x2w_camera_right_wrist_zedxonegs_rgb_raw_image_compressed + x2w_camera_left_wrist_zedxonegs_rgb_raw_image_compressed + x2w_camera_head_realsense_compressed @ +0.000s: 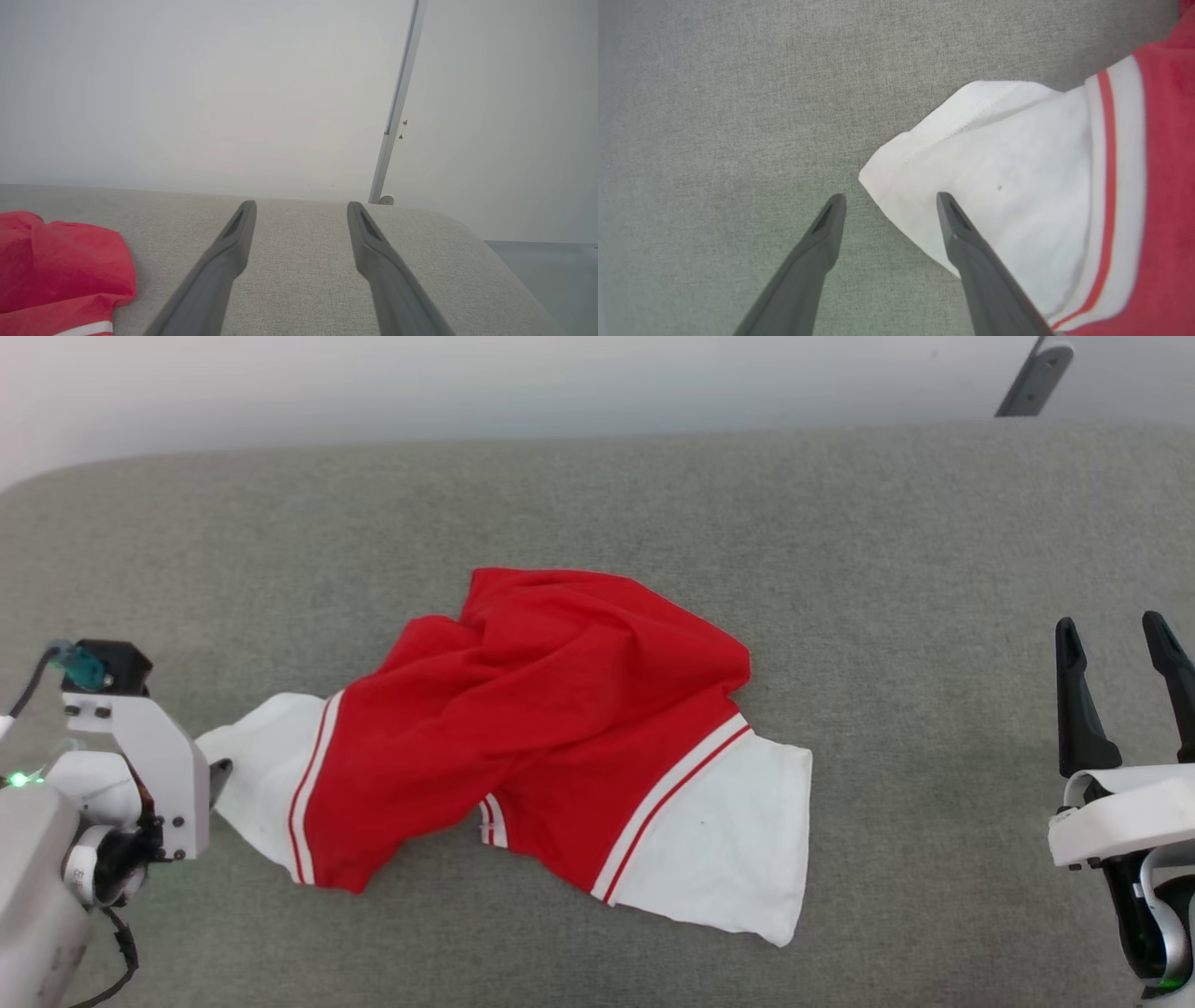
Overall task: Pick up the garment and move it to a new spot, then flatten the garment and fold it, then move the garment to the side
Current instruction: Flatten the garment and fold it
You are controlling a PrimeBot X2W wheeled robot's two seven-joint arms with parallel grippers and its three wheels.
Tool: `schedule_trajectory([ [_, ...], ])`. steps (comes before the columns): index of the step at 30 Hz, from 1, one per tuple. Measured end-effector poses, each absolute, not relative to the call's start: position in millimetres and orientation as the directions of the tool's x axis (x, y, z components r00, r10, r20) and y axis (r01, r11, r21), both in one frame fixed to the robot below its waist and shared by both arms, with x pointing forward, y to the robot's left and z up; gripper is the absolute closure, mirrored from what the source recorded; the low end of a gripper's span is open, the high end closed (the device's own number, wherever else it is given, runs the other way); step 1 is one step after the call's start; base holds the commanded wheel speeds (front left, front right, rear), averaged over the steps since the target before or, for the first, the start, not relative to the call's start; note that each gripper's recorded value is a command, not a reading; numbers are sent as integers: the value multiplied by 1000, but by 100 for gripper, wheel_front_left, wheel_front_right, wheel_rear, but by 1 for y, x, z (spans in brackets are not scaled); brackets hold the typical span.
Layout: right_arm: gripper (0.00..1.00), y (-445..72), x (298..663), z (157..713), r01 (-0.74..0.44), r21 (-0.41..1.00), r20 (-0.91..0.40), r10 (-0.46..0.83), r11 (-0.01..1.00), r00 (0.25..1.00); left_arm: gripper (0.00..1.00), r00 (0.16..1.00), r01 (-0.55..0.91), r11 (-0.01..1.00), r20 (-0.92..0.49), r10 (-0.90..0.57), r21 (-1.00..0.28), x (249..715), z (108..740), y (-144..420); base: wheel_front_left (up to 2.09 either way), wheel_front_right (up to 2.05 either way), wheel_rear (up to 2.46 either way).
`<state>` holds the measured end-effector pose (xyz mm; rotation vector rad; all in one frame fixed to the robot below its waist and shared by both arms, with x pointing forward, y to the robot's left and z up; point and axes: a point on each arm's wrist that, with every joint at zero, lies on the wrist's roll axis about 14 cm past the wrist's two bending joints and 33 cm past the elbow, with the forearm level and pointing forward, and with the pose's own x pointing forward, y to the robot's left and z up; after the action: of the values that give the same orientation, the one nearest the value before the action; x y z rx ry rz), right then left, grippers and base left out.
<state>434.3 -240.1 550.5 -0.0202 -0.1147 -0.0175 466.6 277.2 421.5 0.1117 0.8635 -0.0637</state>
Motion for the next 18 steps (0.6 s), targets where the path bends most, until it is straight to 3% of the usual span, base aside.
schedule_trajectory([
  [14, 0, -253, 430, 539, 49, -36, 68, -46, 998, 997, 0, 593, 77, 996, -805, -12, 41, 475, 395, 273, 0, 0, 0],
  [15, 0, -252, 430, 538, 47, -37, 63, -44, 998, 997, 4, 589, 76, 996, -808, -11, 41, 475, 394, 273, 0, 0, 0],
  [17, 0, -250, 431, 537, 41, -36, 56, -39, 999, 998, 33, 584, 73, 997, -812, -12, 38, 475, 393, 273, 0, 0, 0],
  [18, 0, -249, 431, 536, 38, -32, 48, -37, 999, 998, 77, 577, 69, 997, -817, -16, 29, 474, 392, 273, 0, 0, 0],
])
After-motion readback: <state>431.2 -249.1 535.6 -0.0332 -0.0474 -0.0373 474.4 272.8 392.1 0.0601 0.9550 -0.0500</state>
